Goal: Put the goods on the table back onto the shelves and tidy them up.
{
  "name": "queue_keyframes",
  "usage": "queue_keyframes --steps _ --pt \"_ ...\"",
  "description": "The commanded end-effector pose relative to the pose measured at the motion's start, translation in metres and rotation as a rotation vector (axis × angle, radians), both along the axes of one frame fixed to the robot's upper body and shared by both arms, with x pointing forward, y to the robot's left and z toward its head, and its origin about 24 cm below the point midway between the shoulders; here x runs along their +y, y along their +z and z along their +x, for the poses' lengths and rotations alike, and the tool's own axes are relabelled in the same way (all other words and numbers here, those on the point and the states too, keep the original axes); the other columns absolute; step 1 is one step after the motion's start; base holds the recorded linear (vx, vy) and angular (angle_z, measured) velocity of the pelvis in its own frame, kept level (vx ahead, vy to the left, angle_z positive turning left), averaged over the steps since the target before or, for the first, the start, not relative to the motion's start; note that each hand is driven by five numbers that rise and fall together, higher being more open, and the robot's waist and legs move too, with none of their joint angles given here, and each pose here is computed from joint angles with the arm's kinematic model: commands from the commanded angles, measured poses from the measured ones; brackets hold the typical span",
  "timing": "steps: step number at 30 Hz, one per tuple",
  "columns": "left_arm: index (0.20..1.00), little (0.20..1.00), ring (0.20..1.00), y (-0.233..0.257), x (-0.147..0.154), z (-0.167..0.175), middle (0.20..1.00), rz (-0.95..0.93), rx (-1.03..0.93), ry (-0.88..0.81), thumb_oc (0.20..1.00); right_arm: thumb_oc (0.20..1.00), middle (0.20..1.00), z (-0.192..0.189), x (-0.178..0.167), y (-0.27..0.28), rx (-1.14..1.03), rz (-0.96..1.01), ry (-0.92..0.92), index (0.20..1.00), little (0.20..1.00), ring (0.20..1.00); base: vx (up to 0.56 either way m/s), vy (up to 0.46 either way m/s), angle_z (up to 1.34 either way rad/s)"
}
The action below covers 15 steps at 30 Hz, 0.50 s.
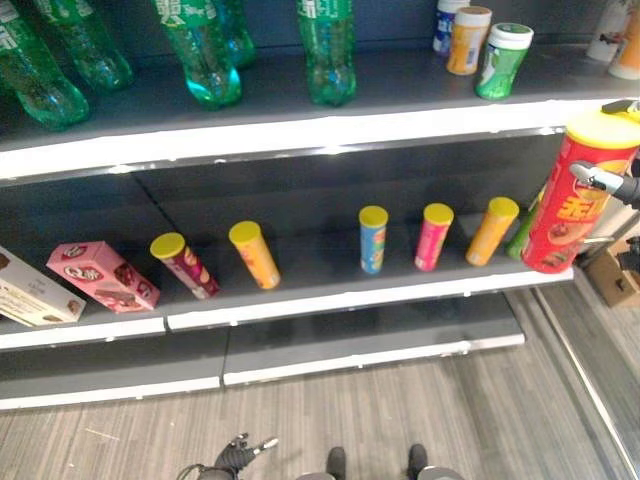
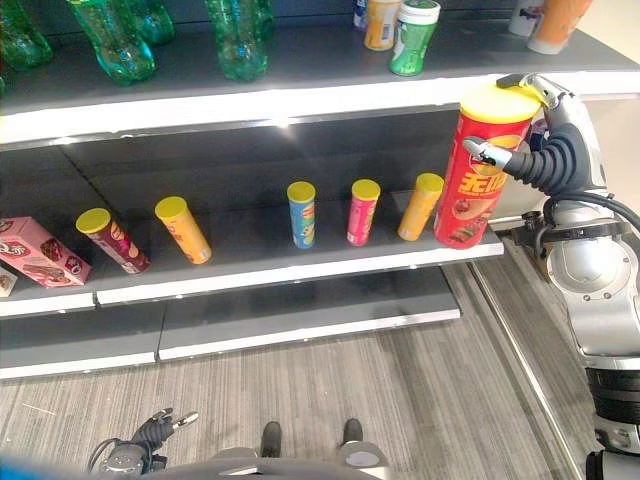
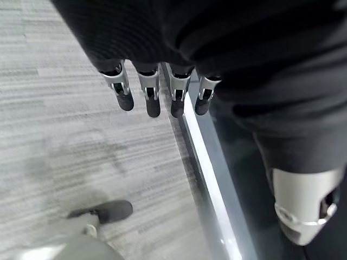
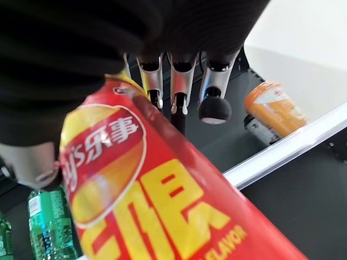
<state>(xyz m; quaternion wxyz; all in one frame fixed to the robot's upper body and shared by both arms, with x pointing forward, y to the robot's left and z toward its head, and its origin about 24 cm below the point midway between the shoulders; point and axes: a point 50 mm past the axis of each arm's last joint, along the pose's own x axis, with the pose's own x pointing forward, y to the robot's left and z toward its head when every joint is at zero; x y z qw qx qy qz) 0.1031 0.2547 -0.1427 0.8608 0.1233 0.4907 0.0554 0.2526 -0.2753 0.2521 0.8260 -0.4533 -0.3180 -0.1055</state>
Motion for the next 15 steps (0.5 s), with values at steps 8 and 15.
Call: queue_keyframes --steps 8,15 --pt "1.000 1.000 1.000 0.011 0.009 0.021 1.000 0.033 -0.079 -0.021 1.000 0.200 0.200 -0.013 0.041 0.019 -0.109 -0.028 0.239 0.200 0.200 0.200 0.01 0.079 0.17" --pt "1.000 1.000 1.000 0.011 0.011 0.019 1.000 0.058 -0.074 -0.038 1.000 0.200 0.200 -0.014 0.044 0.004 -0.031 -0.049 0.254 0.200 0.200 0.200 0.07 0.376 -0.09"
